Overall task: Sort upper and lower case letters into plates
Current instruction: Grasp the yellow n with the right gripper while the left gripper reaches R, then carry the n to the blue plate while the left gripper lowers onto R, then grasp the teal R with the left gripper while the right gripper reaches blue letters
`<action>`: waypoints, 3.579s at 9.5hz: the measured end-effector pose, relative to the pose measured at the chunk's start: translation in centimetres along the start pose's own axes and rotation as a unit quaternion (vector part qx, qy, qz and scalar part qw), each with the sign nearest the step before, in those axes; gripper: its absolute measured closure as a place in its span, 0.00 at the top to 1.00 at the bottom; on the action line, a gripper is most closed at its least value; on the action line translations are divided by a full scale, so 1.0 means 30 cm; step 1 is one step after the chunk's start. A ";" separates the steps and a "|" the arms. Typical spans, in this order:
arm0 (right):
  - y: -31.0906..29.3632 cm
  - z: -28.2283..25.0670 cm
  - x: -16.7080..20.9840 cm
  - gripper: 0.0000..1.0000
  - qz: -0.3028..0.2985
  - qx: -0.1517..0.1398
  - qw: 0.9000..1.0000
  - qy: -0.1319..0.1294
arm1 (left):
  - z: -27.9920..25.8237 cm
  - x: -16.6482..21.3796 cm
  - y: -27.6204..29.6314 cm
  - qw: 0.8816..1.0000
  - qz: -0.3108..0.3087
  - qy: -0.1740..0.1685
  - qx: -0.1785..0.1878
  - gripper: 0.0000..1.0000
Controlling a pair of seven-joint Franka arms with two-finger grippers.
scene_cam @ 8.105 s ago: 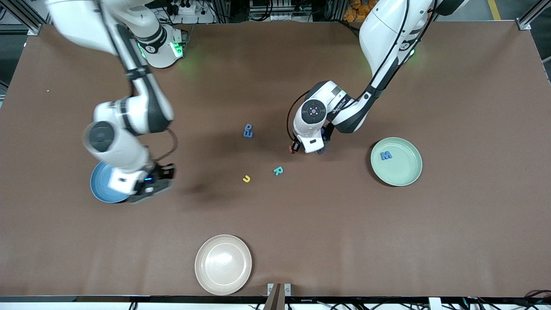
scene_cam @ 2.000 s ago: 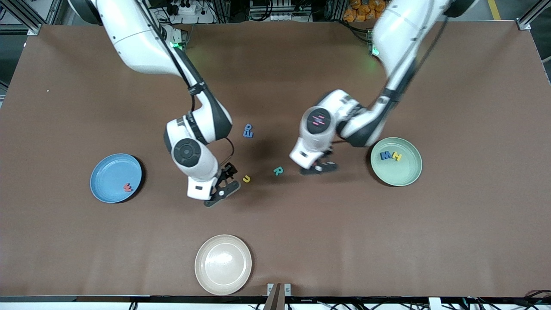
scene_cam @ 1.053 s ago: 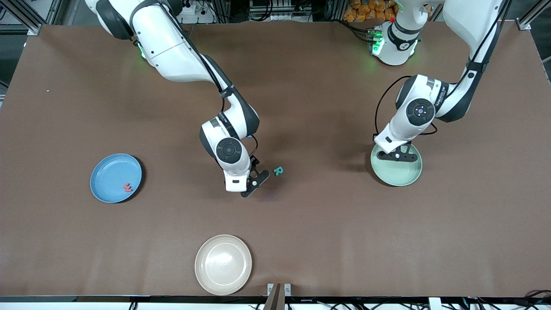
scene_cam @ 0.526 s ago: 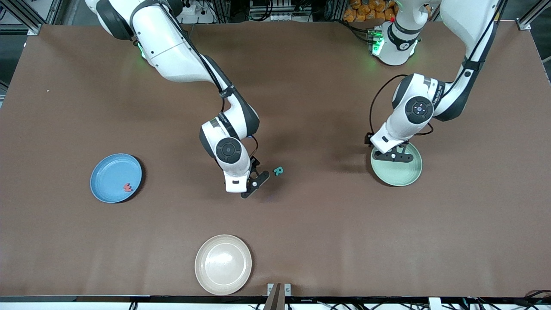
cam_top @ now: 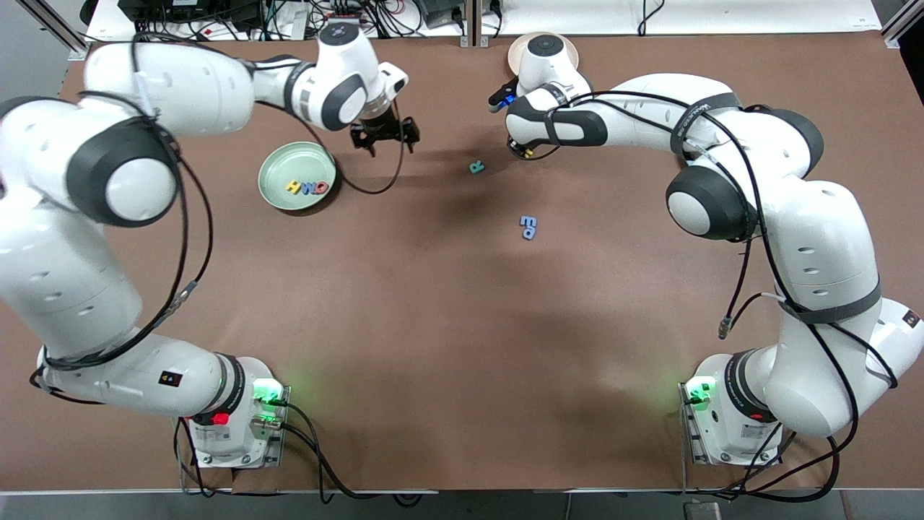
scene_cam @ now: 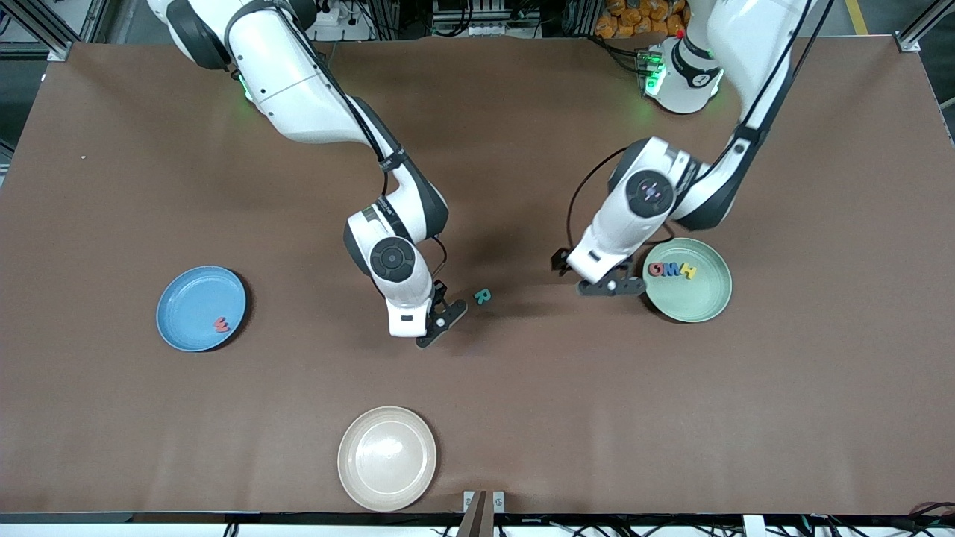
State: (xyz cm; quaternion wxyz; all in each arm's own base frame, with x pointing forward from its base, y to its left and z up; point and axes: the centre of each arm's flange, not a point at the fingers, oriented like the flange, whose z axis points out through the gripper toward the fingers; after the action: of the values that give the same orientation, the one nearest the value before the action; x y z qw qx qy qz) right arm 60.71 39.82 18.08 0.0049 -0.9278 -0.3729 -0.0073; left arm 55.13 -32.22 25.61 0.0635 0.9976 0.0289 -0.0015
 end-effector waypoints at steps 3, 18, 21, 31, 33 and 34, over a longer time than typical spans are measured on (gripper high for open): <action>0.039 -0.022 0.001 0.26 0.008 -0.004 1.000 0.002 | 0.102 0.057 0.125 0.999 -0.021 0.023 -0.040 1.00; 1.185 -0.300 -1.094 0.80 0.318 0.043 0.945 -0.058 | 0.385 -0.235 0.549 0.918 0.372 0.135 0.032 0.82; 0.935 -0.315 -0.839 1.00 0.345 0.037 0.935 -0.071 | 0.387 -0.238 0.554 0.915 0.380 0.134 0.032 0.72; 0.325 -0.329 -0.610 1.00 0.368 0.018 0.927 -0.068 | 0.381 -0.198 0.544 0.913 0.382 0.140 0.033 0.48; 0.327 -0.327 -0.613 1.00 0.375 0.022 0.924 -0.068 | 0.377 -0.171 0.559 0.909 0.388 0.148 0.031 0.48; 0.331 -0.328 -0.614 1.00 0.376 0.022 0.924 -0.068 | 0.378 -0.161 0.565 0.908 0.390 0.150 0.029 0.47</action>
State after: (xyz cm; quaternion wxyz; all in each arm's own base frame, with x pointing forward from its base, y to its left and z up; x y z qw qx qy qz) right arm 54.18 19.77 27.55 0.0023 -0.9978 0.0038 0.0664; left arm 51.31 -50.73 16.52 0.0246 0.9190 -0.3538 0.1725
